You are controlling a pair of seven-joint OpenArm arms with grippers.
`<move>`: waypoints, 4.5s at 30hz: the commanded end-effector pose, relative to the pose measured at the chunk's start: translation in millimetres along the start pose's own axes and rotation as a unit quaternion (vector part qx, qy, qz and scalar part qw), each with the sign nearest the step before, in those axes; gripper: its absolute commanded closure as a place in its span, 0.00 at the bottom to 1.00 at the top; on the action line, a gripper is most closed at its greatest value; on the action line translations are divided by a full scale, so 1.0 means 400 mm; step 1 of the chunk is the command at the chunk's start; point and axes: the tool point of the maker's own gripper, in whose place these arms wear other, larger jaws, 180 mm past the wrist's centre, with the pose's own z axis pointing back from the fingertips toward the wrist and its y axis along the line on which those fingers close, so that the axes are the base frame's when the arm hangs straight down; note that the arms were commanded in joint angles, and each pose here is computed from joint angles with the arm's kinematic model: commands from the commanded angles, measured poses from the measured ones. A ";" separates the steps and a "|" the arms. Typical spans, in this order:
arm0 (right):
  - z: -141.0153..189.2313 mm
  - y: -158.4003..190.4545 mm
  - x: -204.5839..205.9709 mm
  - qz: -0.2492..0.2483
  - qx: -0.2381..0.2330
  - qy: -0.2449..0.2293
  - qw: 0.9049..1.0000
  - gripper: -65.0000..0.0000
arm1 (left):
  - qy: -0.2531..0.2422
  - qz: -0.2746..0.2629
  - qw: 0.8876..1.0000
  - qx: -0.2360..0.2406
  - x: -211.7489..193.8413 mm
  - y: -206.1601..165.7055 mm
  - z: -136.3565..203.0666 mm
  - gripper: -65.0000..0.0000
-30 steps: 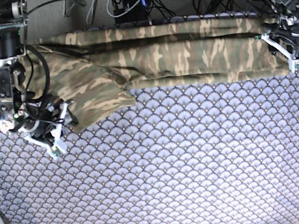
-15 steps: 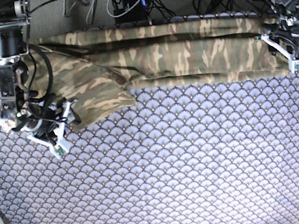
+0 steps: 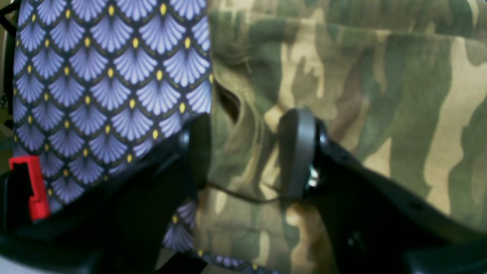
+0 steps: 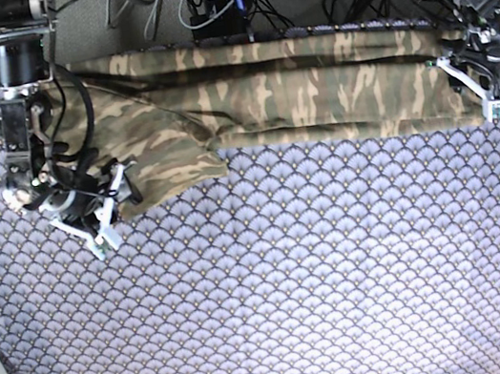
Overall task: Fold the T-shirt properly
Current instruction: 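Grasp the bunched sleeve end of the strip with the right gripper, then drag the sleeve end with the right gripper toward the strip's corner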
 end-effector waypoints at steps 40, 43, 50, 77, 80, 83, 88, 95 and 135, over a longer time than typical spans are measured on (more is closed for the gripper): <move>0.265 0.133 0.055 0.120 -0.022 -0.090 0.988 1.00 | -0.015 -0.003 1.000 0.008 0.027 0.017 0.005 0.55; 0.281 0.152 0.030 0.112 0.008 -0.091 0.990 1.00 | -0.015 -0.004 1.000 0.009 0.027 0.019 0.005 0.55; 0.317 0.177 -0.022 0.099 0.057 -0.092 0.989 1.00 | -0.015 -0.004 1.000 0.010 0.028 0.022 0.006 0.55; 0.402 0.202 -0.129 0.089 0.098 -0.108 0.985 1.00 | -0.015 -0.010 1.000 0.016 0.032 0.039 0.009 0.55; 0.410 0.165 -0.125 0.087 0.074 -0.109 0.987 1.00 | -0.015 -0.014 1.000 0.022 0.034 0.055 0.012 0.55; 0.417 0.129 -0.117 0.079 0.050 -0.116 0.989 1.00 | -0.015 -0.015 1.000 0.022 0.035 0.057 0.012 0.55; 0.419 0.101 -0.126 0.071 0.035 -0.112 0.991 1.00 | -0.016 -0.017 0.999 0.025 0.038 0.065 0.014 0.55; 0.404 0.081 -0.182 0.047 0.032 -0.087 0.995 1.00 | -0.017 -0.019 0.999 0.028 0.042 0.074 0.016 0.55; 0.402 -0.014 -0.331 -0.018 -0.009 -0.023 1.000 1.00 | -0.031 -0.028 0.998 0.046 0.084 0.120 0.027 0.55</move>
